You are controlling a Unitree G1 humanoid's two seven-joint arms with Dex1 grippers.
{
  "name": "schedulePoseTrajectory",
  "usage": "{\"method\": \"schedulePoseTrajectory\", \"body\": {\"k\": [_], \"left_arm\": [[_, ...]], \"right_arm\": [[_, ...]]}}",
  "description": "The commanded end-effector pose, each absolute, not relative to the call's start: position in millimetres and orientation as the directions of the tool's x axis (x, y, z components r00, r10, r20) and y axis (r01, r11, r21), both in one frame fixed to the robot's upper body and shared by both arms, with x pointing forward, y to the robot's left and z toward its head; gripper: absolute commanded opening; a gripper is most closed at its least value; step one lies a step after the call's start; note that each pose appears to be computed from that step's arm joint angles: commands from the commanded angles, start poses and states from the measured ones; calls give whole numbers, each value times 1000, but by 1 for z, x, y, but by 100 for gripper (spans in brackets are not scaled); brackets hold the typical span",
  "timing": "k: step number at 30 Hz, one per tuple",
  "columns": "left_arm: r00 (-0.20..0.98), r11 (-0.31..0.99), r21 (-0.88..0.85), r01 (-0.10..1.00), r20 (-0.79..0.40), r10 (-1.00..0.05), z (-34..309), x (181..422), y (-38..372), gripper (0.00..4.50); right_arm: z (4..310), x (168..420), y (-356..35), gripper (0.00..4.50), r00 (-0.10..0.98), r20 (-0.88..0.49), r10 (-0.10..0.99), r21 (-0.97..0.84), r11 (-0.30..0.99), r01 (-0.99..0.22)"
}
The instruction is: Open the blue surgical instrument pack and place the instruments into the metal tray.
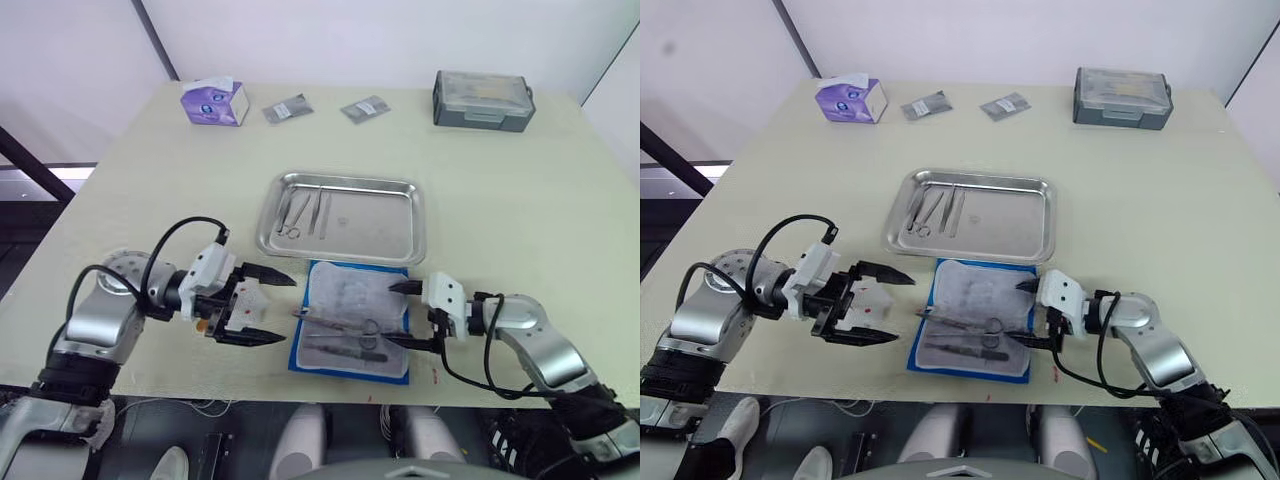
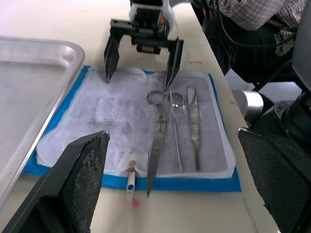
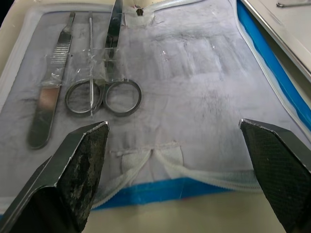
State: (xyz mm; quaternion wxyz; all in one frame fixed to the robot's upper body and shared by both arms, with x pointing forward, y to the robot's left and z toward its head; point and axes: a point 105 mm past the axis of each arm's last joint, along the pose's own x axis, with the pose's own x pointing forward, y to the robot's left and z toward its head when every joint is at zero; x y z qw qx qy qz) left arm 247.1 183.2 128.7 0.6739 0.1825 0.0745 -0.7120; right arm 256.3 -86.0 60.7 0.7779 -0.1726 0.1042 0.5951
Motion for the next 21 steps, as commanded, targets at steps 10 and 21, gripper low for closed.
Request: {"method": "schedulePoseTrajectory", "body": {"k": [10, 21], "left_arm": [[-127, -196, 180, 964, -337, -933, 124, 246, 171, 448], [-214, -285, 188, 940, -329, -920, 112, 253, 148, 448]], "right_arm": [[74, 235, -105, 450, 282, -343, 896, -80, 271, -959], [128, 214, -123, 450, 307, -219, 926, -161, 276, -948]]}}
